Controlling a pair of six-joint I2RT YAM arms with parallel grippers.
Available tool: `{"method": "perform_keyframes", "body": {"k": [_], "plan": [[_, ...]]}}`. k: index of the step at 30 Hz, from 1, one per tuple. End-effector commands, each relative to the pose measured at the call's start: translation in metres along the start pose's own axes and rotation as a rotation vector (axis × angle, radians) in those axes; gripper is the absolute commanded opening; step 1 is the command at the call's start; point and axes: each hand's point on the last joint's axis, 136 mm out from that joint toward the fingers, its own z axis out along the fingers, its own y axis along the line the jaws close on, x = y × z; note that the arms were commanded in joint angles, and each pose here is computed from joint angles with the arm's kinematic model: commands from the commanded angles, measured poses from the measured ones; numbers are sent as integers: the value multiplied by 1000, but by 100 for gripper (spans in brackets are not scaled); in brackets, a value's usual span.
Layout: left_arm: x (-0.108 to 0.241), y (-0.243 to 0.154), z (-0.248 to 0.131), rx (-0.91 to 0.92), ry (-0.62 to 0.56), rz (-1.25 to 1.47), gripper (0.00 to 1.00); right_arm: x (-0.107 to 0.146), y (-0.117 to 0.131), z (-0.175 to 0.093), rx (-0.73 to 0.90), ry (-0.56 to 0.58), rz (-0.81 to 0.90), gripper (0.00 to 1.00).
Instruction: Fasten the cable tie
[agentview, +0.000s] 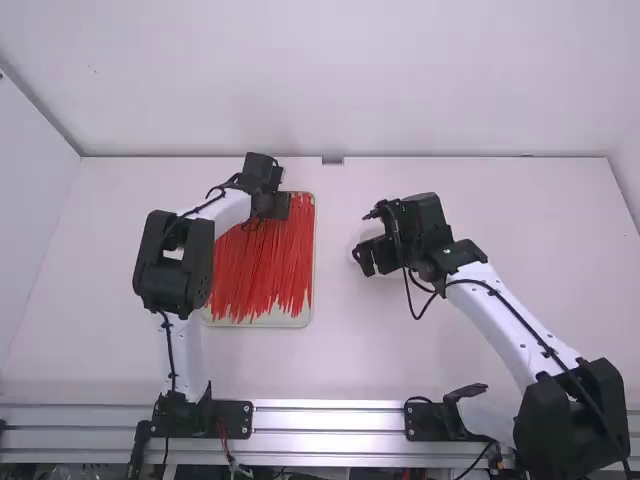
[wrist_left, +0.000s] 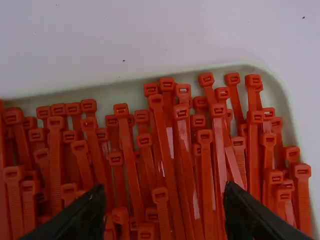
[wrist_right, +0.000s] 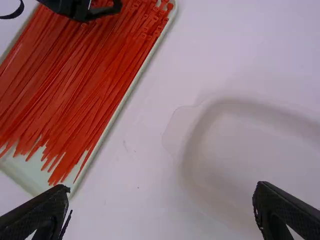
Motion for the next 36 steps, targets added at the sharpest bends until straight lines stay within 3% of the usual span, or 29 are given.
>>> {"method": "perform_keyframes", "body": {"k": [1, 3, 5, 10, 36], "plan": [[-5, 6, 1, -17, -8, -11, 57, -11, 2, -4, -5, -20, -5, 98], [-5, 6, 1, -17, -8, -12, 45, -11, 2, -4, -5, -20, -5, 98], [-5, 5, 1, -16, -8, -10, 38, -11, 1, -4, -4, -20, -4, 98], [-4, 4, 2, -16, -3, -8, 31, -11, 1, -4, -4, -20, -4, 98], [4, 6, 11, -27, 17, -35, 24, -10, 2, -3, -5, -13, -6, 98]]}}
